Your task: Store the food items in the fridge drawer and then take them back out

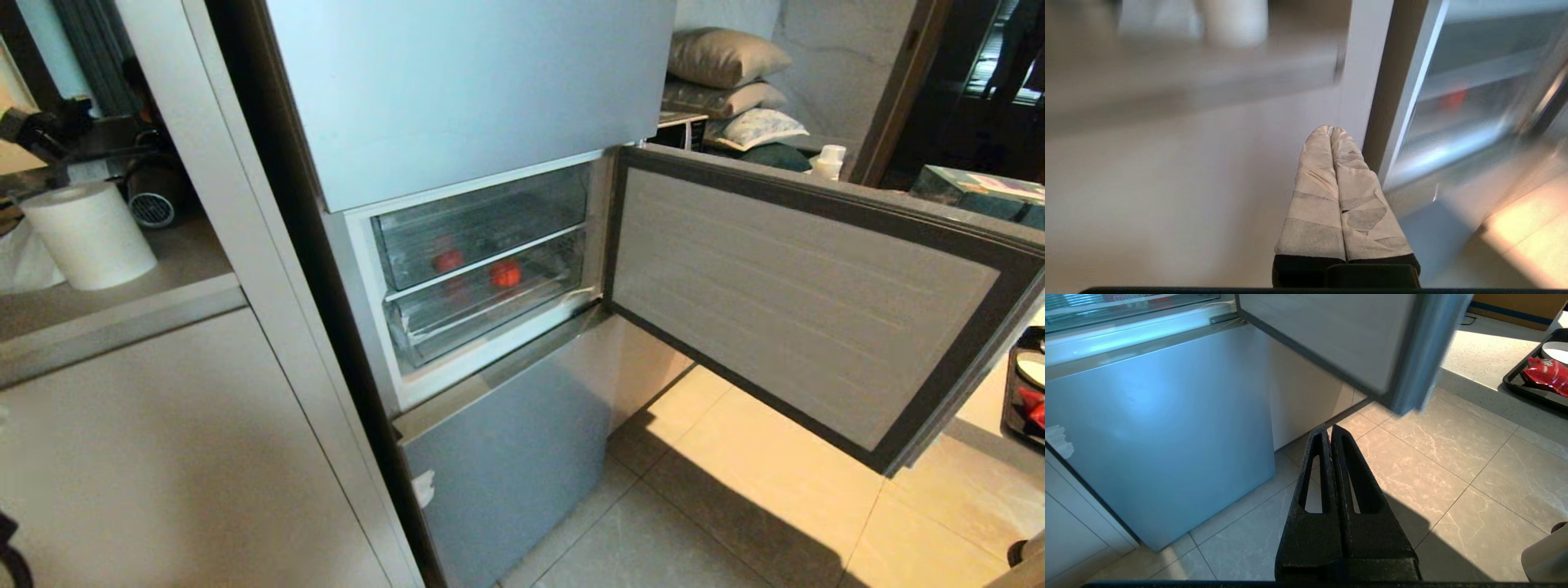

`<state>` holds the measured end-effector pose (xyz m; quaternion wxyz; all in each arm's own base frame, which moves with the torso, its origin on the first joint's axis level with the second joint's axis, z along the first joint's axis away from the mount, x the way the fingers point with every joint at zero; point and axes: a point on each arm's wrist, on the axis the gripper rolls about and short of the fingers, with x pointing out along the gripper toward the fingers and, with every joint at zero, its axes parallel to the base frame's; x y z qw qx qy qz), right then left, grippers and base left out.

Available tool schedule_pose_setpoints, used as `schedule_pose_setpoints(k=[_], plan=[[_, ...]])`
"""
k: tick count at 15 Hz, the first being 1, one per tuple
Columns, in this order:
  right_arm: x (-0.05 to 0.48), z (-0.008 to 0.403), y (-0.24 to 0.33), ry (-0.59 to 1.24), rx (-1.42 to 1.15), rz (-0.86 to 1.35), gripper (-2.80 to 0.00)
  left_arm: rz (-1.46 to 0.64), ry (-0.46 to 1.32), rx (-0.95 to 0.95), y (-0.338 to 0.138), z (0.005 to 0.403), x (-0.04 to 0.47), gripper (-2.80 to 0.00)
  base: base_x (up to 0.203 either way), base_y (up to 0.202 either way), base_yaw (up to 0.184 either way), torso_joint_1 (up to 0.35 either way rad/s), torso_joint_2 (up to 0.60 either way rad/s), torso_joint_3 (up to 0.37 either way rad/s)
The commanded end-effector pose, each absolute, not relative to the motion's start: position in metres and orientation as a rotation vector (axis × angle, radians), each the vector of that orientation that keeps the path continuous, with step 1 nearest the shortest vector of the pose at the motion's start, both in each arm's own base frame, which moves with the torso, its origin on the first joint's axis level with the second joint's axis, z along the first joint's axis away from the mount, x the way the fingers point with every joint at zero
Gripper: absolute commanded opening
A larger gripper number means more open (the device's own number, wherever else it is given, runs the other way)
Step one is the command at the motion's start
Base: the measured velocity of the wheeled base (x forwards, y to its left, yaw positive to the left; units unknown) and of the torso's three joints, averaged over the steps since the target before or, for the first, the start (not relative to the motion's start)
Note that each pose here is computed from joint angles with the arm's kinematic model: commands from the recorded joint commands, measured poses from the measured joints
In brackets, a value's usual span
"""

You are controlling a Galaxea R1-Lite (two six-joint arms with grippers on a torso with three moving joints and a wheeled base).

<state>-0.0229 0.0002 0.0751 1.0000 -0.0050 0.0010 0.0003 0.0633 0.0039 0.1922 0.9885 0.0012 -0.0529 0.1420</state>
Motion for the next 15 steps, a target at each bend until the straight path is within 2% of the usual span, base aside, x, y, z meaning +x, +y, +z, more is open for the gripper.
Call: schedule_pose_setpoints(k=[1,4,6,10,15], plan=[[-0.023,0.075,0.0,0.003,-0.011,0.002,-2.8,0.18,-0.035,0.045,0.004,0.144,0.035,-2.8,0.0,0.0,0.0,0.0,0.0,0.0],[-0.023,0.075,0.0,0.003,-0.011,0.002,-2.8,0.014,0.172,0.092,0.0,0.101,0.013,-2.8,0.0,0.0,0.0,0.0,0.0,0.0],[-0.023,0.075,0.0,0.003,-0.005,0.002,-2.8,-0.023,0.189,0.128,-0.001,0.086,-0.006,-2.8,0.0,0.0,0.0,0.0,0.0,0.0],[-0.023,0.075,0.0,0.003,-0.002,0.002,-2.8,-0.049,0.012,0.185,-0.001,0.078,-0.026,-2.8,0.0,0.0,0.0,0.0,0.0,0.0],[-0.023,0.075,0.0,0.005,-0.002,0.0,-2.8,-0.017,0.01,0.094,0.0,0.076,-0.023,-2.8,0.0,0.0,0.0,0.0,0.0,0.0]])
